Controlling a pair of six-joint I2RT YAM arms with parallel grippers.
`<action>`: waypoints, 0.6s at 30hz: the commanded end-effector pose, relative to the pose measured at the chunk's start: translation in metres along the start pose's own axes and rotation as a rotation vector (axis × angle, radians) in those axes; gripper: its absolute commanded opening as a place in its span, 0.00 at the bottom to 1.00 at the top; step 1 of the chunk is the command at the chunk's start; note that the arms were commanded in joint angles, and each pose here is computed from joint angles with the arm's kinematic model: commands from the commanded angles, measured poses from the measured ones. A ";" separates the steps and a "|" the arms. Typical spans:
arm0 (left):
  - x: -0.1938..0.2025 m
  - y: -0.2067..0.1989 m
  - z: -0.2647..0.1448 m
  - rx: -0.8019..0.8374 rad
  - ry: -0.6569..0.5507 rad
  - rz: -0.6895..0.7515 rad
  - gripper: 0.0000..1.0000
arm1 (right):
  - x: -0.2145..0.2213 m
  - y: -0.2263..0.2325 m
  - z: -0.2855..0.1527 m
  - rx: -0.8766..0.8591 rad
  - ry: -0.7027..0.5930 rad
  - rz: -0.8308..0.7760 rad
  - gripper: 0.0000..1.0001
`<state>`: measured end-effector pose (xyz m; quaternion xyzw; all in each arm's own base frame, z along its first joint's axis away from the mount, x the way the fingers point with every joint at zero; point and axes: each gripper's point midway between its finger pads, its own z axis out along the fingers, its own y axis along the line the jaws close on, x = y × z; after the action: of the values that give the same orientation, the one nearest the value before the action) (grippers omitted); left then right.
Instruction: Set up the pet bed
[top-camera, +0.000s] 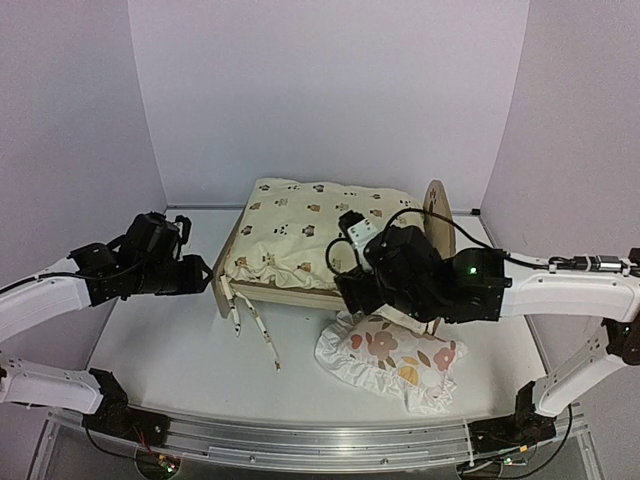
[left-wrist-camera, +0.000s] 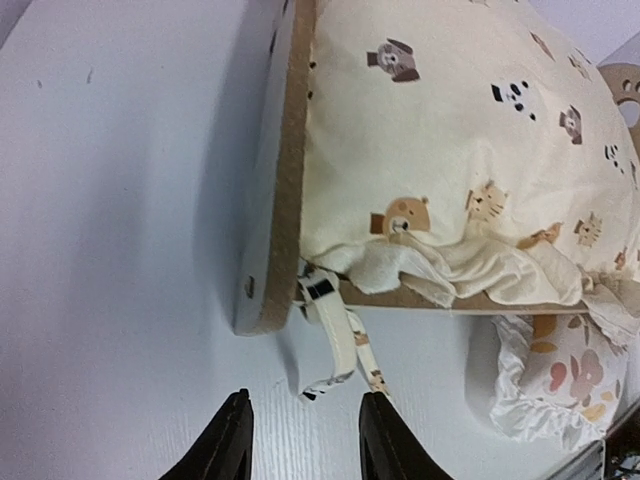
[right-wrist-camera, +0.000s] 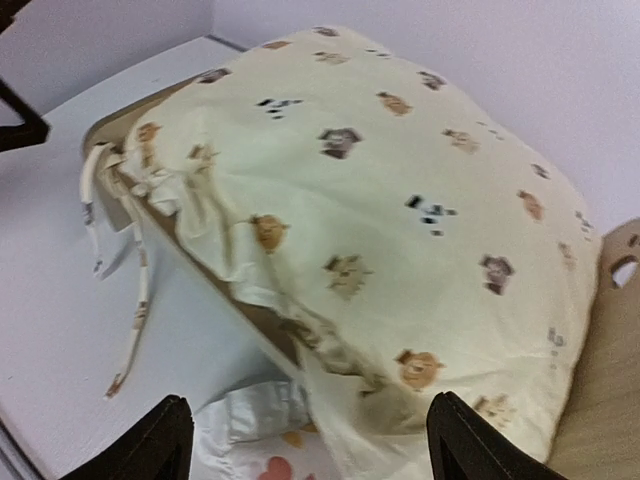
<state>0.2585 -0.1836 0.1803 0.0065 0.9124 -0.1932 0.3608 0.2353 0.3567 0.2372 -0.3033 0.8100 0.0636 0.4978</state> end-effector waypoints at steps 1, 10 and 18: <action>-0.033 0.019 -0.001 -0.175 -0.101 0.028 0.37 | 0.009 -0.093 -0.016 0.343 0.027 0.012 0.82; -0.052 0.012 0.022 -0.212 -0.147 0.052 0.41 | 0.014 -0.195 -0.051 0.618 0.077 0.084 0.87; -0.059 0.018 0.037 -0.225 -0.152 0.051 0.46 | 0.050 -0.239 -0.043 0.685 0.206 0.168 0.88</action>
<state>0.3081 -0.1706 0.1648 -0.0161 0.9153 -0.0717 0.3960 0.3150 0.1464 0.2704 -0.0863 0.8383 -0.1969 0.5010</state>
